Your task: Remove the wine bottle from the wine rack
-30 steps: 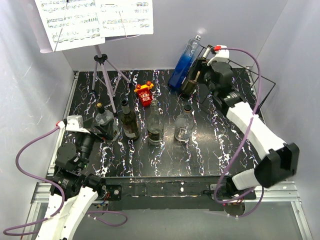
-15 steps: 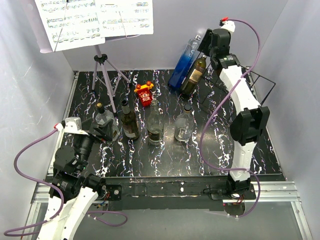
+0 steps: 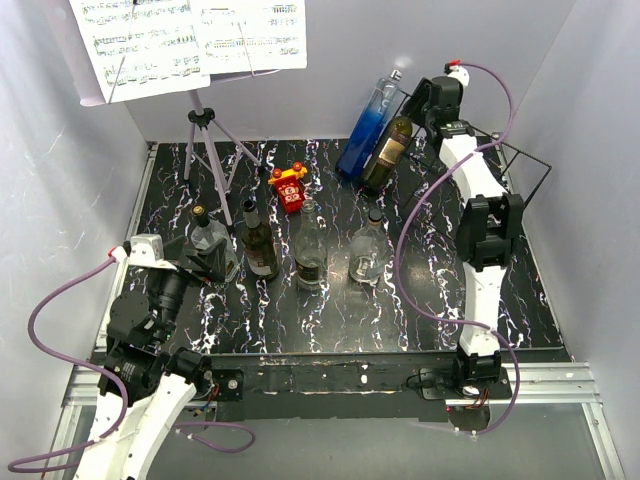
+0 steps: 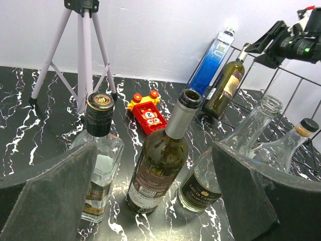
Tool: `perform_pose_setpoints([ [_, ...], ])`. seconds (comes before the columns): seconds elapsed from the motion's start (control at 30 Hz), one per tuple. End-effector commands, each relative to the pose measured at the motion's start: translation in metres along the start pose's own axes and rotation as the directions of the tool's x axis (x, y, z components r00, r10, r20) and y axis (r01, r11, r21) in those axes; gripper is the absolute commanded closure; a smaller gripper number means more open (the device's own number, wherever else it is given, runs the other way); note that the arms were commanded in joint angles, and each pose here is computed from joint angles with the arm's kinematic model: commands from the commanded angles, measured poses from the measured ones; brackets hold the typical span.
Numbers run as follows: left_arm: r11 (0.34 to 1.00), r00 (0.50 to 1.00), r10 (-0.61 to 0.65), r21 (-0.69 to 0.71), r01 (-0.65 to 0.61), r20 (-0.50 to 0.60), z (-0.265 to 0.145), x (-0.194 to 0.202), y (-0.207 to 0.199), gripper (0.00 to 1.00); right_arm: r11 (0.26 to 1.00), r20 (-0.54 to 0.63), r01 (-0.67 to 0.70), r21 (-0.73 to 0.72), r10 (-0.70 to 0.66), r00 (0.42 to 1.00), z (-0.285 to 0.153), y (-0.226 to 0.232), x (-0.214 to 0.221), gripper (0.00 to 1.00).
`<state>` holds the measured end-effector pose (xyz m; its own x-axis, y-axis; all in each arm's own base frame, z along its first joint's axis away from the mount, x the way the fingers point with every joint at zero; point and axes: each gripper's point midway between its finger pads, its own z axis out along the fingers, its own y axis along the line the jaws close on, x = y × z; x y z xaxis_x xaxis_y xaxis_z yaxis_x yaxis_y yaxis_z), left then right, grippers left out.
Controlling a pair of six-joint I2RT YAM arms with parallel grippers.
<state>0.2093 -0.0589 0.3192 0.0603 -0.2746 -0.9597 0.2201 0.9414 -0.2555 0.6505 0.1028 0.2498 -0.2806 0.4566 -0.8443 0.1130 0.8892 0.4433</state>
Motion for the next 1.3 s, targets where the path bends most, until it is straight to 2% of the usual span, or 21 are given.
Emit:
perform_pose_setpoints([
  [0.0,1.000,1.000,0.008,0.015,-0.008,-0.010,0.002,0.001,-0.003,0.02,0.995,0.085,-0.036,-0.097,0.044,0.995,0.015,0.017,-0.023,0.37],
  [0.1,1.000,1.000,0.011,0.012,-0.011,-0.016,0.003,0.002,-0.003,0.02,0.989,0.100,-0.037,-0.141,0.052,0.994,0.027,0.021,-0.019,0.37],
  [0.43,1.000,0.999,0.018,0.006,-0.018,-0.044,0.008,0.009,-0.002,0.02,0.987,0.158,-0.046,-0.155,0.071,0.985,0.055,0.015,-0.014,0.37],
  [0.8,1.000,0.998,0.023,-0.003,-0.023,-0.052,0.011,0.011,0.000,0.02,0.979,0.151,-0.086,-0.185,0.114,0.982,0.071,0.002,-0.004,0.38],
  [1.07,1.000,0.998,0.023,-0.004,-0.023,-0.054,0.011,0.011,0.000,0.02,0.971,0.140,-0.080,-0.225,0.114,0.984,0.073,0.005,0.001,0.50],
  [1.27,1.000,0.998,0.021,-0.004,-0.021,-0.051,0.011,0.010,0.000,0.02,0.967,0.126,-0.076,-0.244,0.109,0.986,0.073,0.008,0.005,0.44],
])
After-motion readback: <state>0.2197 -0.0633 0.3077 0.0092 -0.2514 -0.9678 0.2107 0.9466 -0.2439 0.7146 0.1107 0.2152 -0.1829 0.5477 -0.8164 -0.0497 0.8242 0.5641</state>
